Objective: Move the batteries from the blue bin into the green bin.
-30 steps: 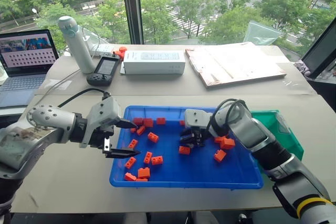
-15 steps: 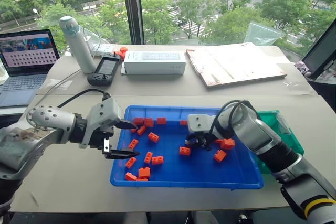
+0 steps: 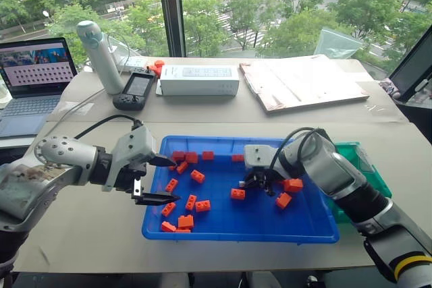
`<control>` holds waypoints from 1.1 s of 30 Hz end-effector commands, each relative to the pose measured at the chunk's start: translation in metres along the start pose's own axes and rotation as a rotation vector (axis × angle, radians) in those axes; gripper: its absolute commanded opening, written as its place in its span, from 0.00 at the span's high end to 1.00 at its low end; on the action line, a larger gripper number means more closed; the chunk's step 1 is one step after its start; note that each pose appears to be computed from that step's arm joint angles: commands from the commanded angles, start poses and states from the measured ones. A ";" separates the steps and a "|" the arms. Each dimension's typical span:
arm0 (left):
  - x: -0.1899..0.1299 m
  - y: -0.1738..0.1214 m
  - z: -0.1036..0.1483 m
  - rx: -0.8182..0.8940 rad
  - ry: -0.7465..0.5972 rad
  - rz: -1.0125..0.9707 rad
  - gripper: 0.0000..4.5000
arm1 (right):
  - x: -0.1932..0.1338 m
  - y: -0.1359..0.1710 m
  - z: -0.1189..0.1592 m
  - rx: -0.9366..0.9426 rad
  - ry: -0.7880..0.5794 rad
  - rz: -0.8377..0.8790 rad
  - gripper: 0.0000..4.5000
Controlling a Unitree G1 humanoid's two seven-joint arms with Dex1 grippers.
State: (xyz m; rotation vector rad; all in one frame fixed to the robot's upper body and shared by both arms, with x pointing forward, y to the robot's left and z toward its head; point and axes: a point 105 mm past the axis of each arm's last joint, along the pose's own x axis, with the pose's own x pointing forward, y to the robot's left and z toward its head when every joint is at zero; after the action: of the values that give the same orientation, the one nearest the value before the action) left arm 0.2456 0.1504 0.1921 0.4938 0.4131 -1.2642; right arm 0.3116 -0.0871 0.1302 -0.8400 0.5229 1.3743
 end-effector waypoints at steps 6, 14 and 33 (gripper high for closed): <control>0.003 -0.002 0.029 0.055 -0.129 -0.045 0.00 | -0.110 -0.029 0.006 0.032 -0.054 -0.224 0.94; 0.011 -0.001 0.044 0.074 -0.220 -0.097 0.00 | -0.210 -0.026 -0.069 0.210 0.224 -0.459 0.94; 0.014 0.044 0.048 0.176 -0.257 0.213 0.00 | -0.206 -0.029 -0.083 0.340 -0.069 -0.523 0.03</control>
State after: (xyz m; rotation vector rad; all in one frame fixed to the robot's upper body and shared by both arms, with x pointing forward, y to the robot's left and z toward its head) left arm 0.2875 0.1203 0.2106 0.4761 0.1379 -1.2047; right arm 0.3172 -0.2893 0.2062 -0.6469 0.6097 0.7993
